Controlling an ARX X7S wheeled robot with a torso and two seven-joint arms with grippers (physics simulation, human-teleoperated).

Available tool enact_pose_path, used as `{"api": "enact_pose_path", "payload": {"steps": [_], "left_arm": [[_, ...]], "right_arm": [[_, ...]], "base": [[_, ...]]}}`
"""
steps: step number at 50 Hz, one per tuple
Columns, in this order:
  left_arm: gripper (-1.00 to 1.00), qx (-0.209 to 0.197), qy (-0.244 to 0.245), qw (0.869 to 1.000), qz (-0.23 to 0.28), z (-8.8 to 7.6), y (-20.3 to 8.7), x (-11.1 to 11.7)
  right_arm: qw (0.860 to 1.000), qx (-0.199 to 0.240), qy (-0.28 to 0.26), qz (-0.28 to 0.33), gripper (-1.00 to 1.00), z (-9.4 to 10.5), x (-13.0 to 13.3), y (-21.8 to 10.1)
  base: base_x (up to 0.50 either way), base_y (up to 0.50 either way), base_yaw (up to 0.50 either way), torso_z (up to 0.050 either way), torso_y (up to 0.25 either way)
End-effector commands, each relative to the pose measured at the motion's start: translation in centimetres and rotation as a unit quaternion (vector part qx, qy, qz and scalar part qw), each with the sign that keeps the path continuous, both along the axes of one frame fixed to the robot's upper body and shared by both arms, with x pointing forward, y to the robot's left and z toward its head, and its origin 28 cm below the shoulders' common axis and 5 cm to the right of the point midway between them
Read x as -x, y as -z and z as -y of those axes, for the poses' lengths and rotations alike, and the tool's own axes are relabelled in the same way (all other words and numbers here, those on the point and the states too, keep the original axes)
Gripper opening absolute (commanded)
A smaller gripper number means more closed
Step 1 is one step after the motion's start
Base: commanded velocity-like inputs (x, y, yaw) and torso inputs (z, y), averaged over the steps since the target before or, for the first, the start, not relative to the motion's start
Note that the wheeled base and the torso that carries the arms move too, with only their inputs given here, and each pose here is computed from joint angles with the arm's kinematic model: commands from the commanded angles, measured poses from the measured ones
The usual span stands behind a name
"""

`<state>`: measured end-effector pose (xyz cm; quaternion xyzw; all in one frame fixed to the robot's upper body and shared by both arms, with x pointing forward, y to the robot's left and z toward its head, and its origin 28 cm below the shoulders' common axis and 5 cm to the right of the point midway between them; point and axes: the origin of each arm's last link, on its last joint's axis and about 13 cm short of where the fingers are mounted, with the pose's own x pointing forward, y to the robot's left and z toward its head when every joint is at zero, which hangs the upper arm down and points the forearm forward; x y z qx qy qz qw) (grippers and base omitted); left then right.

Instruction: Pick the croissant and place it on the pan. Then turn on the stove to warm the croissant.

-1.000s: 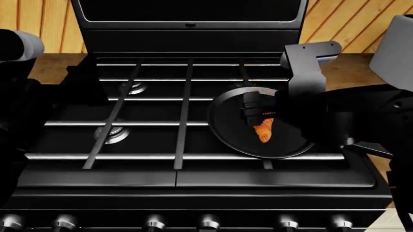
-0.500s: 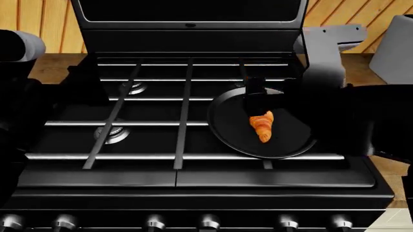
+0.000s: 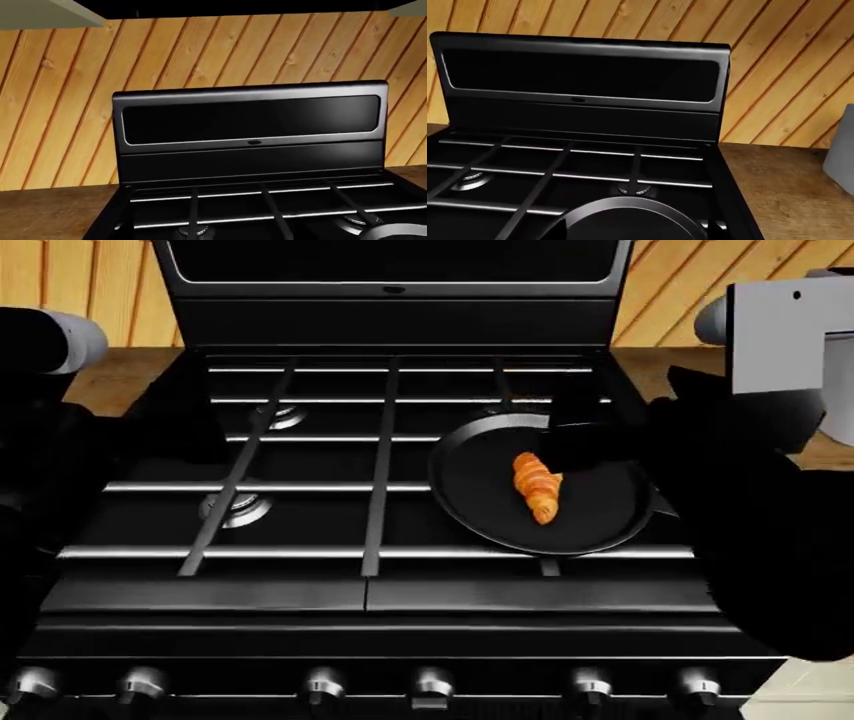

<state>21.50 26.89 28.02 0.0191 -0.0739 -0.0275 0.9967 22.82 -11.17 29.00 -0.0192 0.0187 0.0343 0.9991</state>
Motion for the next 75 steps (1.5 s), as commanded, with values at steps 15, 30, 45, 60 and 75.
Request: {"api": "enact_pose_path", "payload": {"steps": [15, 30, 45, 60, 75], "left_arm": [[1.0, -0.009, 0.004, 1.0, -0.002, 0.0, 0.0, 0.0], [1.0, -0.011, 0.005, 1.0, -0.005, 0.0, 0.0, 0.0], [1.0, -0.012, 0.005, 1.0, -0.008, 0.0, 0.0, 0.0], [1.0, 0.01, -0.006, 1.0, 0.003, 0.0, 0.0, 0.0], [1.0, 0.042, -0.048, 0.998, 0.012, 0.1, 0.1, 0.1]], "right_arm": [[1.0, 0.002, 0.012, 0.028, 1.0, 0.4, 0.5, 0.5], [1.0, 0.004, 0.011, 0.025, 1.0, 0.4, 0.2, 0.9], [0.999, -0.024, 0.003, 0.025, 1.0, 0.5, -0.1, 1.2], [0.999, -0.01, 0.009, 0.033, 1.0, 0.5, 0.0, 1.2], [0.999, -0.009, 0.005, 0.052, 1.0, 0.0, 0.4, 1.3]], "base": [[-0.5, 0.0, 0.0, 0.0, 0.0], [-0.43, 0.0, 0.0, 0.0, 0.0], [0.0, -0.18, 0.0, 0.0, 0.0], [-0.01, -0.29, 0.0, 0.0, 0.0], [0.0, 0.0, 0.0, -0.015, 0.002]]}}
